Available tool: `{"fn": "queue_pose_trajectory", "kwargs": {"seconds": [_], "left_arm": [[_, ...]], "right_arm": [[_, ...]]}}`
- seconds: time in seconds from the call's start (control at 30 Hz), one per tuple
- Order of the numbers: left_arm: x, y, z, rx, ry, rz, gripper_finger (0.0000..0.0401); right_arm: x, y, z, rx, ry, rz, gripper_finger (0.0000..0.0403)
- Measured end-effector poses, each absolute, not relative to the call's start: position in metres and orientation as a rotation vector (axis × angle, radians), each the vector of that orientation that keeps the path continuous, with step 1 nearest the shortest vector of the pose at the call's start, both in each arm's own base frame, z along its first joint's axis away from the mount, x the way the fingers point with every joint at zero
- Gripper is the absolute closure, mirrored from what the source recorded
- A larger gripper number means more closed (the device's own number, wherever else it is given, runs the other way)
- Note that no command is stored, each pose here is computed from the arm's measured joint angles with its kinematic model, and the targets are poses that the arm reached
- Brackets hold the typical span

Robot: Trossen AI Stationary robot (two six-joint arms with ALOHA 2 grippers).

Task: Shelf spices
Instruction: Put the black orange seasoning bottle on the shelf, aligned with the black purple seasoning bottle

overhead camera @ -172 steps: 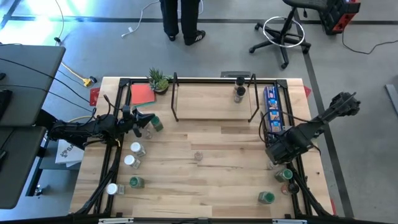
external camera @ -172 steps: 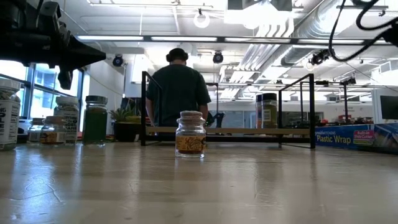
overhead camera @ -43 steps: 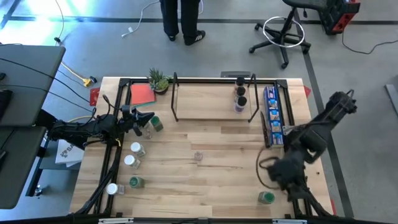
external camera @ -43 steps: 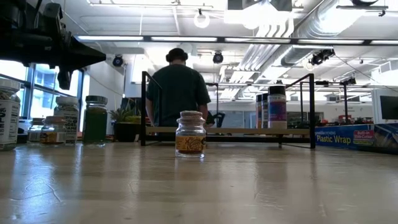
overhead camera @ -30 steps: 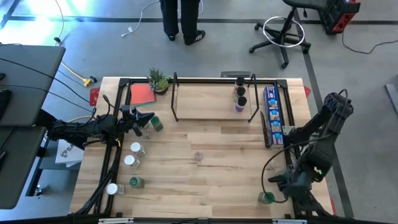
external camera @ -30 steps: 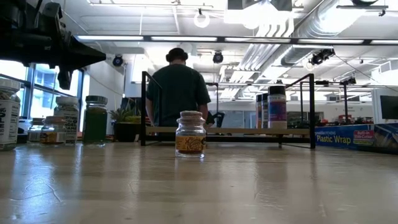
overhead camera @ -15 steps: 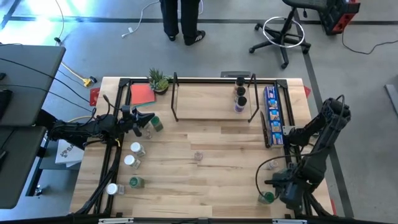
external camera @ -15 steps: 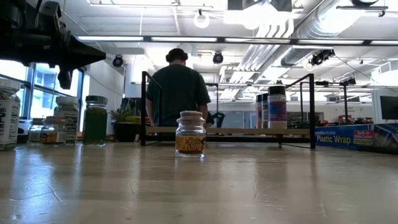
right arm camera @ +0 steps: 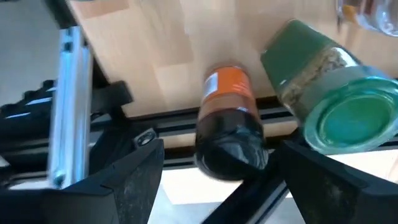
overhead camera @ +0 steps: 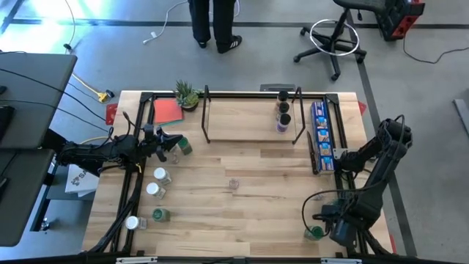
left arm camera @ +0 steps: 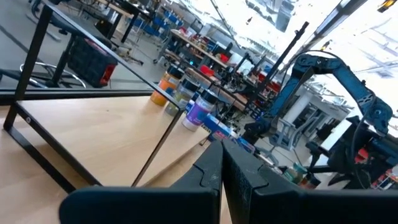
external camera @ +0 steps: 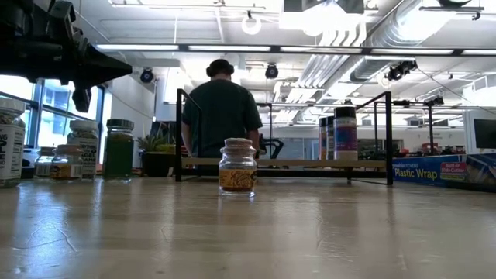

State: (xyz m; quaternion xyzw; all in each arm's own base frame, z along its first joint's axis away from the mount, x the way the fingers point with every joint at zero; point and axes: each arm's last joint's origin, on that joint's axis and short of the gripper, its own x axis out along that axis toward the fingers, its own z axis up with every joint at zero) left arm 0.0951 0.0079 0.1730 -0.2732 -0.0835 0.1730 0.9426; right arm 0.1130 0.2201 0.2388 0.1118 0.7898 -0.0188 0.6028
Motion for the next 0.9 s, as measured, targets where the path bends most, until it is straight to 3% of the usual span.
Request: {"fn": "queue_pose_trajectory", "kwargs": {"seconds": [0.9], "left_arm": [[0.095, 0.007, 0.174, -0.603, -0.183, 0.328, 0.0400]], "right_arm": [[0.106, 0.214, 0.188, 0.216, 1.850, 0.061, 0.0098]]}}
